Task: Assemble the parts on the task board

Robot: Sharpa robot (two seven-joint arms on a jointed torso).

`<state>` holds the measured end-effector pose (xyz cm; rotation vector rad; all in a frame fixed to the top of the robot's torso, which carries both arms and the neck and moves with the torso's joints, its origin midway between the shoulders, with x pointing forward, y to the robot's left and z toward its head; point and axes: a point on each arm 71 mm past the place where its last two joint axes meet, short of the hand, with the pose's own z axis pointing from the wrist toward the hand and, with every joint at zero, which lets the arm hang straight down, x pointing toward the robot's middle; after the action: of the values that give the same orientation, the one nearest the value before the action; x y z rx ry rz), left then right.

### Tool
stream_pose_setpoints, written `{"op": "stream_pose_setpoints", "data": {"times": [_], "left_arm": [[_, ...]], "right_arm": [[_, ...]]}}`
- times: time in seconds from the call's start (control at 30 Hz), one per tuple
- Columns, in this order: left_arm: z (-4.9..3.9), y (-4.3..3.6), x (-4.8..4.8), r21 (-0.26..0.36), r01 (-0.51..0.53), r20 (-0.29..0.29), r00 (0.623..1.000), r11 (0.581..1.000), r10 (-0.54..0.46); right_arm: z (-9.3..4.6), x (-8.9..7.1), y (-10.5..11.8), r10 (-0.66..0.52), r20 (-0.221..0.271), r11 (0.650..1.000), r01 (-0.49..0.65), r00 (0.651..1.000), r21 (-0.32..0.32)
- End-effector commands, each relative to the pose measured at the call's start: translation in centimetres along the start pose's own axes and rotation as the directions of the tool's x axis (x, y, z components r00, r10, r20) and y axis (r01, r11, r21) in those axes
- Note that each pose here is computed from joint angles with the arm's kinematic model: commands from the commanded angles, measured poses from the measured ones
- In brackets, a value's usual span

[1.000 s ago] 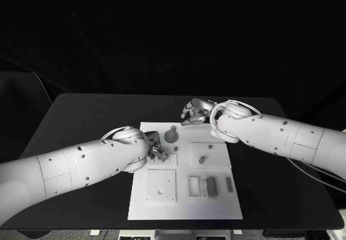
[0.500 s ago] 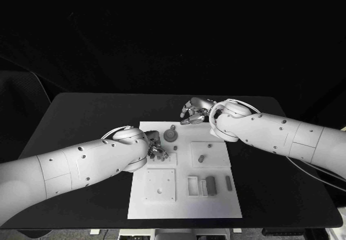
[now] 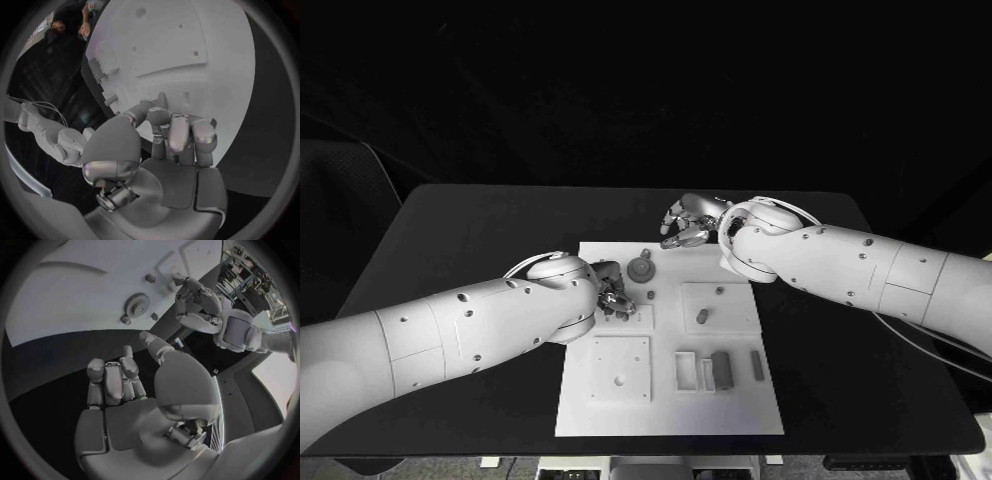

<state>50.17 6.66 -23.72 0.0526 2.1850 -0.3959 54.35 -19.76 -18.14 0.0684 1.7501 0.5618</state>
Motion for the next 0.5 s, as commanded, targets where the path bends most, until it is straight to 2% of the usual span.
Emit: {"op": "stream_pose_setpoints", "data": {"times": [0.03, 0.5], "left_arm": [[-0.01, -0.11, 0.03, 0.011, -0.008, -0.001, 1.000, 1.000, 0.008], [-0.05, 0.04, 0.04, 0.012, 0.006, -0.001, 1.000, 1.000, -0.006]], "right_arm": [[0.00, 0.10, 0.12, -0.012, -0.012, 1.000, 0.012, 1.000, -0.005], [-0.01, 0.10, 0.06, -0.013, -0.015, 1.000, 0.012, 1.000, -0.005]]}}
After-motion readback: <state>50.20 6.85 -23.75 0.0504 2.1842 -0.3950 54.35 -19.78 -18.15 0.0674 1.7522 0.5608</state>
